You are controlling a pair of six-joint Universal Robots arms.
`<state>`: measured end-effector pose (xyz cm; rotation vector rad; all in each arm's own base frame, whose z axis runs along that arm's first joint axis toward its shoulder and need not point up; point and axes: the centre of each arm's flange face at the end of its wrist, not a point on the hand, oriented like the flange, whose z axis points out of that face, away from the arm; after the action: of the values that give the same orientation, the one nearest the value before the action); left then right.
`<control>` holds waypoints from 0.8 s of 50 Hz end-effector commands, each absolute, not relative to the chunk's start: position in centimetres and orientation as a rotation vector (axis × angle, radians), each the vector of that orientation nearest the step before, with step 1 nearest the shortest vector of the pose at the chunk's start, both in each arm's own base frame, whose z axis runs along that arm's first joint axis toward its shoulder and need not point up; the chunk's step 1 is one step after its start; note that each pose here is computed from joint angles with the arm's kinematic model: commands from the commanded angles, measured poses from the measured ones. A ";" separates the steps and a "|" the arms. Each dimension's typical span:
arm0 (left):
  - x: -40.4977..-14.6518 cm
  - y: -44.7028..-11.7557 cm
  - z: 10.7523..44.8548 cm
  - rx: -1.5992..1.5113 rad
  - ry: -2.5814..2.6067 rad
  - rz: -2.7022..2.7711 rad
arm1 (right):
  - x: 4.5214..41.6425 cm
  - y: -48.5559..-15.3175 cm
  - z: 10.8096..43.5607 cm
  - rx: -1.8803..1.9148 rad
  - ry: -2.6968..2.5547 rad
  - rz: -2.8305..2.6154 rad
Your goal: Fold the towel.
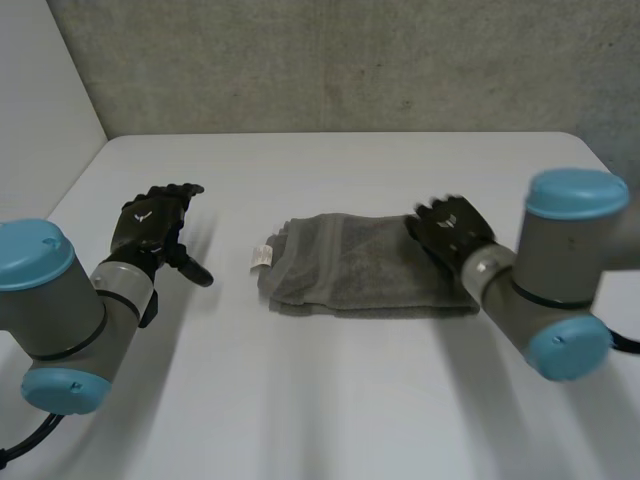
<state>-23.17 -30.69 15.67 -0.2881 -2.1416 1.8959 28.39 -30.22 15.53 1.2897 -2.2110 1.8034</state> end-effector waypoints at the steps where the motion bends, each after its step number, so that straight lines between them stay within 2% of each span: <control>1: -23.5 -30.5 15.4 -0.299 -2.143 1.885 | 24.2 -30.1 11.9 1.214 -2.321 1.659; 7: -23.9 -30.1 15.3 -0.313 -2.140 1.873 | 23.7 -30.7 12.2 1.175 -2.285 1.695; 15: -24.1 -29.8 16.0 -0.317 -2.117 1.886 | 24.9 -31.8 16.2 1.155 -2.144 1.879; 17: -24.2 -29.8 16.3 -0.316 -2.108 1.892 | 27.6 -31.1 18.2 1.211 -2.071 1.990; 18: -24.3 -29.8 16.8 -0.319 -2.089 1.904 | 27.6 -31.1 18.2 1.211 -2.071 1.990; 19: -24.3 -29.8 16.8 -0.319 -2.089 1.904 | 29.7 -30.3 19.2 1.270 -2.023 2.056; 20: -24.5 -29.7 17.5 -0.324 -2.064 1.919 | 29.7 -30.3 19.2 1.271 -2.022 2.057; 21: -24.7 -29.7 18.2 -0.325 -2.040 1.938 | 32.2 -29.1 20.4 1.341 -1.959 2.141; 22: -24.7 -29.7 18.2 -0.325 -2.040 1.938 | 32.2 -29.1 20.4 1.341 -1.958 2.142; 24: -24.7 -29.8 19.0 -0.325 -2.013 1.961 | 36.7 -26.7 19.6 1.556 -1.909 2.212; 29: -25.0 -30.6 21.2 -0.313 -1.935 2.027 | 40.4 -24.0 17.6 1.841 -1.890 2.226; 34: -25.2 -31.3 22.4 -0.306 -1.893 2.065 | 41.3 -23.1 16.7 1.933 -1.923 2.180; 40: -26.1 -31.6 22.6 -0.328 -1.862 2.057 | 39.3 -25.4 17.3 1.591 -2.021 2.091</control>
<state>-25.37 -31.40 22.44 -0.3110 -1.8867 2.0631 41.16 -23.49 16.93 1.8707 -1.9284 2.1784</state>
